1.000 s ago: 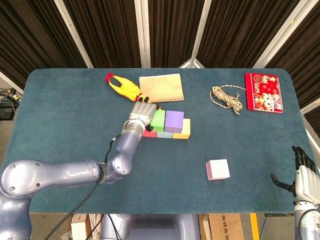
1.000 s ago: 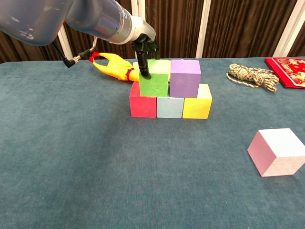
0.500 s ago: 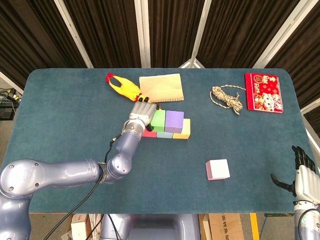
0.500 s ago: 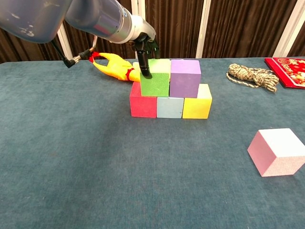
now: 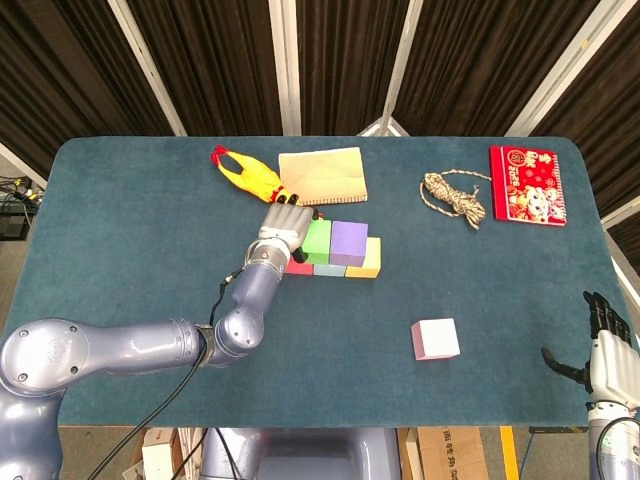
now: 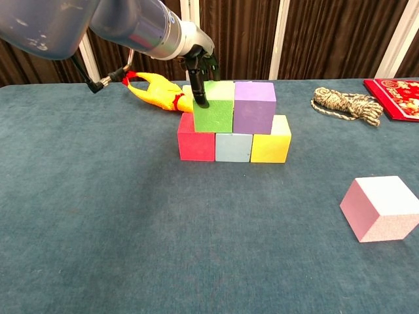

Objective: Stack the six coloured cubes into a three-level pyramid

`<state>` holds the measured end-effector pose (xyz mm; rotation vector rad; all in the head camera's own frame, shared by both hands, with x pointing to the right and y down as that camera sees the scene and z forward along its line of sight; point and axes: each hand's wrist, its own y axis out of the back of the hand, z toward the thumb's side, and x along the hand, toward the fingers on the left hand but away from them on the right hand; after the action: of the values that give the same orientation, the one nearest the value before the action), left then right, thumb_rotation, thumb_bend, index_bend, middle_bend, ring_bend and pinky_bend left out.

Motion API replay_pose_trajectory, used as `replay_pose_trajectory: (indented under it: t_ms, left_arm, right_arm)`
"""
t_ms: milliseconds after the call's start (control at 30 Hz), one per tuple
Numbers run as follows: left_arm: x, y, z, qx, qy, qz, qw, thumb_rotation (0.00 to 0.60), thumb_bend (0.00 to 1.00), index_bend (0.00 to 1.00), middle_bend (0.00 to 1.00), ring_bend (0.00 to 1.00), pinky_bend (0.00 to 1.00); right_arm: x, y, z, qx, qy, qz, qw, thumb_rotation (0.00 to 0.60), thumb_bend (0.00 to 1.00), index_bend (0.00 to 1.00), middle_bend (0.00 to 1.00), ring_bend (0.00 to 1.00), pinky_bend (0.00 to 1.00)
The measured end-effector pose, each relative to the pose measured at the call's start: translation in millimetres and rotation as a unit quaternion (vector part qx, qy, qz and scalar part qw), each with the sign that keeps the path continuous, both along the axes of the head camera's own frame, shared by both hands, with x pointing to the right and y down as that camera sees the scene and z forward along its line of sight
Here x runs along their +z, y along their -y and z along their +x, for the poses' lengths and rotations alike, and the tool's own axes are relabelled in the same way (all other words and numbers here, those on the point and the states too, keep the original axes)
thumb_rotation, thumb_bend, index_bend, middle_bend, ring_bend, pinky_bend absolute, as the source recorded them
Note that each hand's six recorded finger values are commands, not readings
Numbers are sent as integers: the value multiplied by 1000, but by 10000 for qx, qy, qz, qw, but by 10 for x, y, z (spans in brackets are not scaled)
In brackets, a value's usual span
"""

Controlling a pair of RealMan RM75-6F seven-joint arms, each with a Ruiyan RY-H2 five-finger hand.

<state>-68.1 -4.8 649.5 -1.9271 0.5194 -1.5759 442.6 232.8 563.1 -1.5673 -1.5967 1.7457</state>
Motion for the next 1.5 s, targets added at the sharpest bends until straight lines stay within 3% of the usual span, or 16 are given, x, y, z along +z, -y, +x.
replay_pose_trajectory:
  t_ms: [233, 533, 700, 867, 1267, 1500]
  left_arm:
    - [7, -3, 2, 10, 5, 7, 10000, 600, 319, 237, 227, 8, 0]
    - [35, -16, 2, 22, 36, 1, 10000, 600, 226, 127, 114, 1, 0]
    - [32, -30, 15, 58, 31, -39, 10000, 600, 220, 45, 18, 0, 0]
    - [-26, -9, 28, 72, -20, -13, 10000, 600, 218, 0, 0, 0, 0]
    - [-398, 190, -192, -71, -167, 300, 9994, 600, 219, 0, 0, 0, 0]
    - [-751, 381, -633, -411, -376, 614, 9966, 600, 219, 0, 0, 0, 0]
  right_arm:
    - [0, -1, 0, 0, 4, -4, 10000, 600, 249, 71, 26, 2, 0]
    - [-1, 0, 7, 9, 2, -1, 10000, 600, 250, 71, 26, 2, 0]
    - [0, 4, 3, -2, 4, -5, 10000, 600, 250, 72, 26, 2, 0]
    - [3, 3, 8, -1, -4, -13, 10000, 600, 250, 71, 26, 2, 0]
    - [-7, 1, 7, -2, 14, 0, 10000, 600, 250, 71, 26, 2, 0]
    - [-25, -7, -8, -36, 42, -19, 10000, 600, 250, 72, 26, 2, 0]
